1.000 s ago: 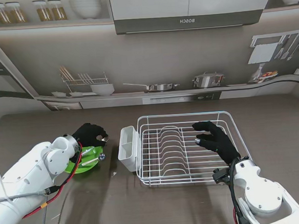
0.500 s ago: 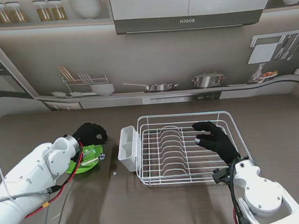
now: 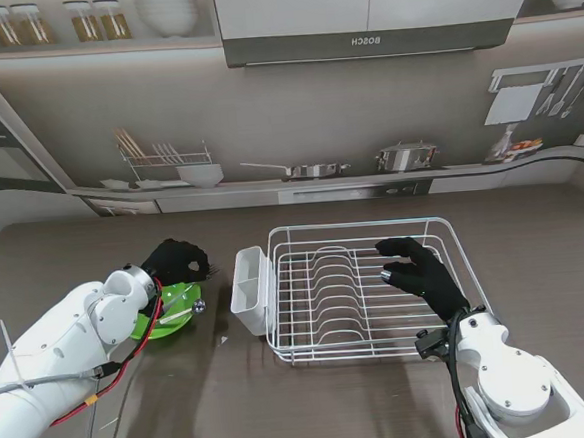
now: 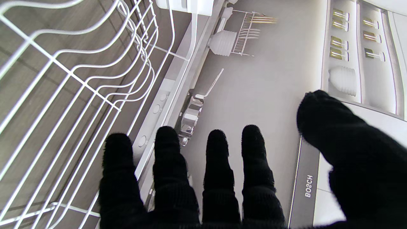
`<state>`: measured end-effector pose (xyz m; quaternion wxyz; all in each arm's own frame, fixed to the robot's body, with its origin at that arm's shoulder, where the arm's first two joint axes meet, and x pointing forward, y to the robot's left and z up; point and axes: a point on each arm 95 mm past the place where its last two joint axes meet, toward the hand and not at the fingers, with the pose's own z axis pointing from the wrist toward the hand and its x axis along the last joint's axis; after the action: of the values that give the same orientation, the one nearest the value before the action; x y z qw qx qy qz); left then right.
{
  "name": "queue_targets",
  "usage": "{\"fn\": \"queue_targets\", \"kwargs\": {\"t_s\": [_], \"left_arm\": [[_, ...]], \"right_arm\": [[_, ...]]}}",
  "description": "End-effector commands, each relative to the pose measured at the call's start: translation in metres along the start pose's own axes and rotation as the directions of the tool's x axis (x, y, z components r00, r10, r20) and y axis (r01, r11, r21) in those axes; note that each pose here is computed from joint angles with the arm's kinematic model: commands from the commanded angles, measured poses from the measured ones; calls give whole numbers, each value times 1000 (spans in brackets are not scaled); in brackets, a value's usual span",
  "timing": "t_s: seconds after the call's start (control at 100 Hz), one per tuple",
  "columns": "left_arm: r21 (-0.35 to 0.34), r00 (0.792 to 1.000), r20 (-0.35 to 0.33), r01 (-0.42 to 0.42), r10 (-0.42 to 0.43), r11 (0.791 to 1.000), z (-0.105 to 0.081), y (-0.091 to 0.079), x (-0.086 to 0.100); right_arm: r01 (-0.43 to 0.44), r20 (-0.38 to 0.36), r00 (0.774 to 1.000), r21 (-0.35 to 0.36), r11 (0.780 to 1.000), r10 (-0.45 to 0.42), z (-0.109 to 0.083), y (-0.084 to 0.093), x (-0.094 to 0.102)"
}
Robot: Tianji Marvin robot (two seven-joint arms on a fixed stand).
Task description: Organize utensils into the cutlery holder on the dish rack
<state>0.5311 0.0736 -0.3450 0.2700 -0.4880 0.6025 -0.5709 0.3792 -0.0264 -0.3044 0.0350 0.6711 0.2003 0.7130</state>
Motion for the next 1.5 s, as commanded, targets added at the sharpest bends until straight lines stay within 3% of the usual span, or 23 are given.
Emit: {"fn": "queue_targets", "kwargs": {"t_s": [0.0, 0.33, 0.73, 1.18, 1.49], "left_arm": [[-11, 1000, -10, 10, -10, 1000, 2, 2, 4], [22, 1000, -18, 15, -14, 1000, -3, -2, 4], [66, 999, -27, 48, -47, 997, -18, -19, 11], [137, 998, -53, 43, -36, 990, -31, -46, 19], [184, 994, -102, 44, -26, 982, -27, -65, 29]], "right_arm": [[-9, 5, 1000, 16, 1000, 9, -1, -4, -1], [-15, 9, 1000, 16, 1000, 15, -1, -5, -1], [-18, 13, 1000, 22, 1000, 18, -2, -7, -1], [-23, 15, 1000, 29, 999, 22, -2, -8, -1], [-25, 15, 1000, 33, 999, 24, -2, -9, -1]]}}
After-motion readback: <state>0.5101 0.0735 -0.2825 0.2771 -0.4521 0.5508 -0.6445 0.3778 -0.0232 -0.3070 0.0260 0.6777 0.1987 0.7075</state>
